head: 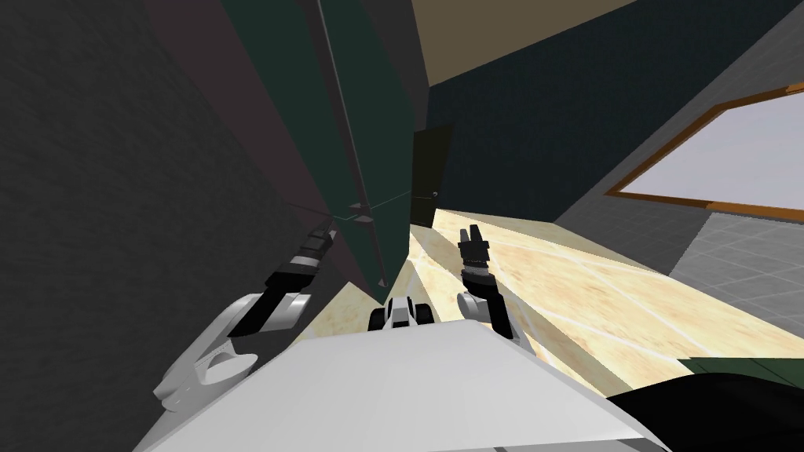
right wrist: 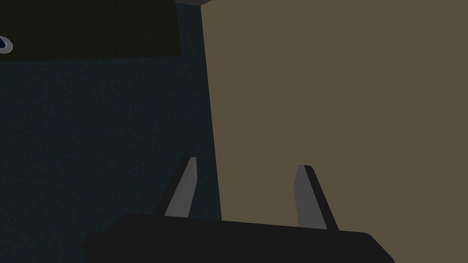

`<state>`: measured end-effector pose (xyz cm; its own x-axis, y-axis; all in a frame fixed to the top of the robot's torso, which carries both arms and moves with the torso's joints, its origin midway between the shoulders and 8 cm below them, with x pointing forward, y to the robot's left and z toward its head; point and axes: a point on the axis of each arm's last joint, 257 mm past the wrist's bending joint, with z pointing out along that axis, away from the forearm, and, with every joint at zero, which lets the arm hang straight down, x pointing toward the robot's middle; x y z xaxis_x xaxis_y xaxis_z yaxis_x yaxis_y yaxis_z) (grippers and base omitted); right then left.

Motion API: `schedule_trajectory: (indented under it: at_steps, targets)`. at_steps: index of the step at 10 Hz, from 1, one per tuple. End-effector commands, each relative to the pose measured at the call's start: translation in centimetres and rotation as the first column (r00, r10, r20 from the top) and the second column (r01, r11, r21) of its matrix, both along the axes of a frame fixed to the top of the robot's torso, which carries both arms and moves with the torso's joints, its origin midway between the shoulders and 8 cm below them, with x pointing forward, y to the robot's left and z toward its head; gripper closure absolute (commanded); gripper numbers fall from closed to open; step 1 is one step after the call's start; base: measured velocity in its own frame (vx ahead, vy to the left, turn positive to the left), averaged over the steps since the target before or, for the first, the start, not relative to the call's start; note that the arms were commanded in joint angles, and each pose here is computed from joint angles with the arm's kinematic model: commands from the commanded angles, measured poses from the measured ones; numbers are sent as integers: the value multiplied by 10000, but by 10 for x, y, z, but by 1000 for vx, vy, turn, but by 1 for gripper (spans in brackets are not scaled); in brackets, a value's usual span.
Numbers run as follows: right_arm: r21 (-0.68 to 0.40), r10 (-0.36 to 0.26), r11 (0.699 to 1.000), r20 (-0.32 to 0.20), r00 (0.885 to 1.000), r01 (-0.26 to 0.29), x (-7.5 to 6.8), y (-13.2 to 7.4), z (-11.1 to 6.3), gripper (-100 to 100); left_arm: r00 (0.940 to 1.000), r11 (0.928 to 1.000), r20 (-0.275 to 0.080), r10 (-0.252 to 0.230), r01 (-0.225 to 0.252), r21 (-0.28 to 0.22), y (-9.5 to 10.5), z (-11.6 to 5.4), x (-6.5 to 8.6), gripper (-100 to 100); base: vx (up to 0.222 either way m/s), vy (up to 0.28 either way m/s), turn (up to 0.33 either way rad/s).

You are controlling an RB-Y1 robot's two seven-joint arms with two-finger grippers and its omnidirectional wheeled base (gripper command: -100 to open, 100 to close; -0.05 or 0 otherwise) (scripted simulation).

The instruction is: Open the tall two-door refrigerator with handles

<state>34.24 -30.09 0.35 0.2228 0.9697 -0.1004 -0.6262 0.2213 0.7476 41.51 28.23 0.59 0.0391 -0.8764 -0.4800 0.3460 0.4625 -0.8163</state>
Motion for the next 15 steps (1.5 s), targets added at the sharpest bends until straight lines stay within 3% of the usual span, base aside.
schedule_trajectory:
  at_steps: [1,4,5,6,7,8,11,12,13,14,15]
  targets:
    - [0,0,10000,0,10000,0,0,0,0,0,9989,9998,-426,199,-195,107,6,-5,6,-100,10,-1,-75]
    - [0,0,10000,0,10000,0,0,0,0,0,9969,9993,-718,334,-323,169,10,-9,10,-100,4,-4,-59]
    - [0,0,10000,0,10000,0,0,0,0,0,9942,9989,-979,445,-426,217,14,-13,13,-100,-4,-5,-68]
    - [0,0,10000,0,10000,0,0,0,0,0,9942,9988,-982,448,-429,217,14,-13,13,-100,2,2,-34]
    - [0,0,10000,0,10000,0,0,0,0,0,9906,9983,-1246,561,-534,247,17,-17,16,-100,-2,-1,-72]
    - [0,0,10000,0,10000,0,0,0,0,0,9906,9983,-1246,561,-534,247,17,-17,16,-100,-7,0,-35]
    - [0,1,10000,0,10000,-1,0,0,0,0,9812,9969,-1766,775,-740,266,24,-27,21,-100,-20,-3,-97]
    - [0,0,10000,0,10000,0,0,0,0,0,9755,9961,-2021,874,-838,262,27,-32,23,-100,-16,-7,-49]
    - [0,0,10000,0,10000,0,0,0,0,0,9755,9961,-2021,874,-838,262,27,-32,23,-100,-11,-5,-14]
    - [0,-1,10000,0,10000,1,0,0,0,0,9692,9953,-2265,963,-930,253,30,-37,25,-100,-18,-6,-65]
    - [0,0,10000,0,10000,0,0,0,0,0,9692,9953,-2265,963,-930,253,30,-37,25,-100,-24,-5,-53]
